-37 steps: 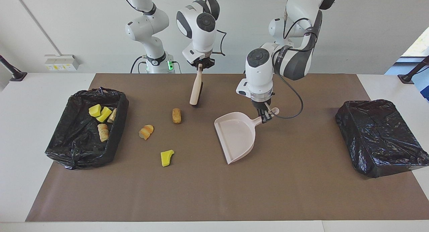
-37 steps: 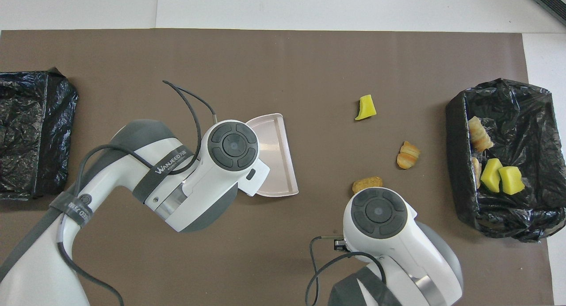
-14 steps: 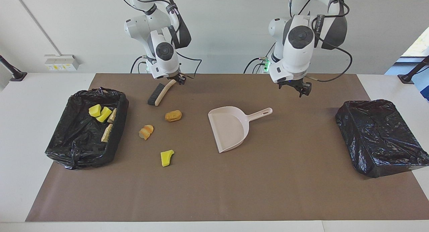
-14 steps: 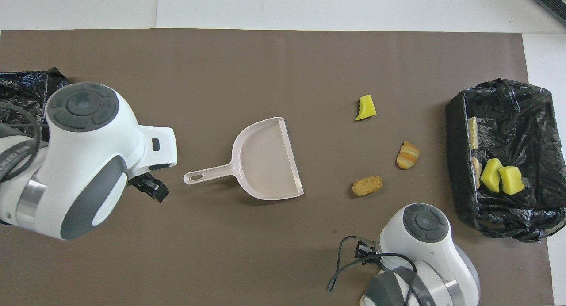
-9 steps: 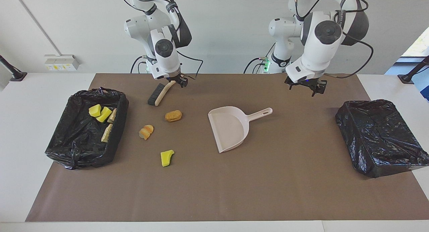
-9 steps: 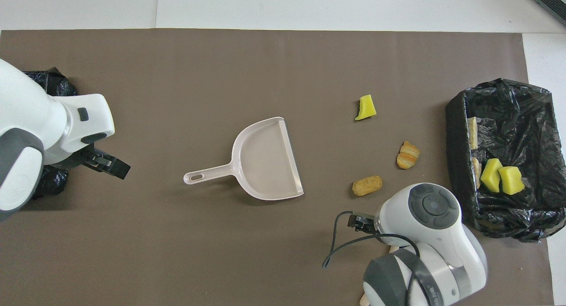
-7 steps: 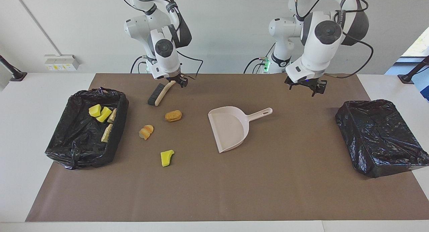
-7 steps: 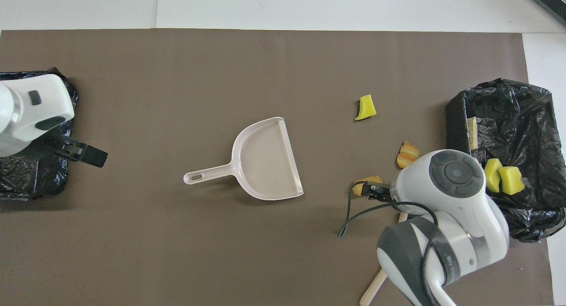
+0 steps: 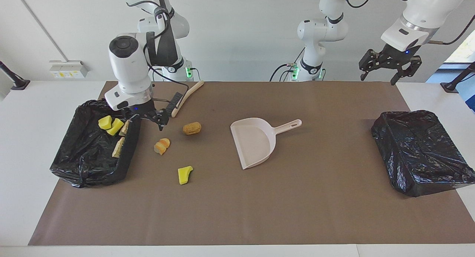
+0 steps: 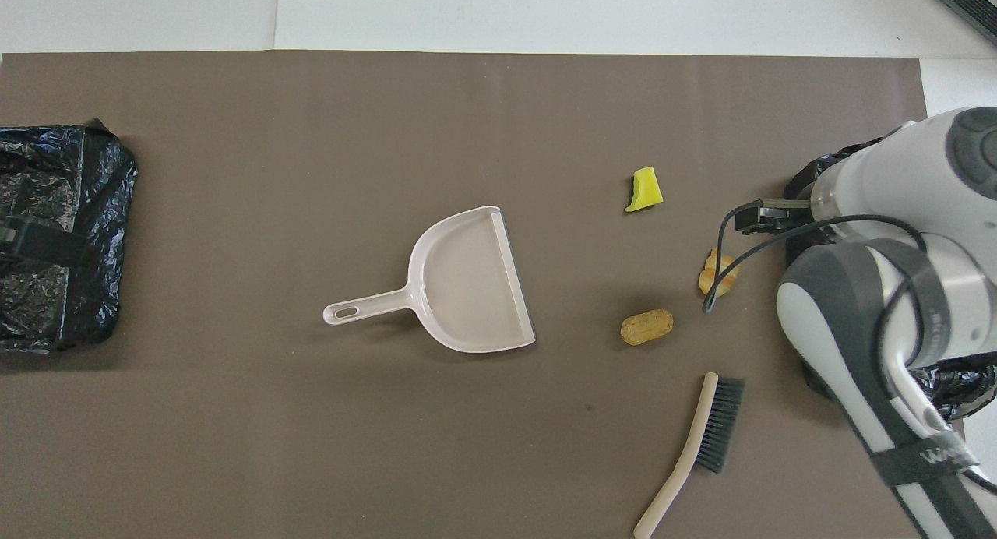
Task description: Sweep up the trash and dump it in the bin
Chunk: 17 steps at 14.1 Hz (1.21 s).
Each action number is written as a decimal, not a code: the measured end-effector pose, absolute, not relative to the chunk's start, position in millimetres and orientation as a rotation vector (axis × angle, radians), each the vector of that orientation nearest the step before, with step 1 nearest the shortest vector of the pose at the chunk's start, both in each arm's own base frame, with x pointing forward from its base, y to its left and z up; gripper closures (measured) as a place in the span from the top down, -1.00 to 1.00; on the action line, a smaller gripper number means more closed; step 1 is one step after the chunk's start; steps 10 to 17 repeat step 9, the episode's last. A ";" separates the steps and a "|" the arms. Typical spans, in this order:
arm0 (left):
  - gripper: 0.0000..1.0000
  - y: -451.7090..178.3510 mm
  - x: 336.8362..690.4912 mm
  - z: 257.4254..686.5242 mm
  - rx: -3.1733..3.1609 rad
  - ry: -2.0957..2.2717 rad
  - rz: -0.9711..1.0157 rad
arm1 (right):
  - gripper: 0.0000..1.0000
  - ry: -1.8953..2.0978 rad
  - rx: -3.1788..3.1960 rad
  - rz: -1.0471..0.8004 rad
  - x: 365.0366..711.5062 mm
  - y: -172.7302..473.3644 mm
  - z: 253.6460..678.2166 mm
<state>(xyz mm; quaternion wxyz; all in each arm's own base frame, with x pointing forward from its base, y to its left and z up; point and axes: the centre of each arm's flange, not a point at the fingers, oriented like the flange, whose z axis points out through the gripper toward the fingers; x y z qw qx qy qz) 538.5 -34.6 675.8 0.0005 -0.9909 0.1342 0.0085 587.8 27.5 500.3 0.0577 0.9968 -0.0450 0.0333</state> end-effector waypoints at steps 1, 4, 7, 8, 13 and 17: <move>1.00 -32.4 539.8 680.9 -3.113 0.415 0.029 | 1.00 -0.101 3.017 0.087 587.4 12.6 525.5; 1.00 -34.5 538.7 690.2 -3.116 0.388 0.027 | 1.00 -0.078 3.009 -0.014 563.0 -6.8 602.1; 1.00 -40.6 532.6 696.8 -3.124 0.312 0.022 | 1.00 -0.085 3.041 -0.042 542.1 -1.4 630.8; 1.00 -40.9 529.9 697.1 -3.125 0.300 0.034 | 1.00 -0.084 3.063 -0.046 540.0 1.1 630.5; 1.00 -40.5 526.6 696.4 -3.126 0.295 0.048 | 1.00 -0.084 3.077 -0.052 539.8 2.4 628.4; 1.00 -40.5 526.6 696.4 -3.126 0.295 0.048 | 1.00 -0.084 3.077 -0.052 539.8 2.4 628.4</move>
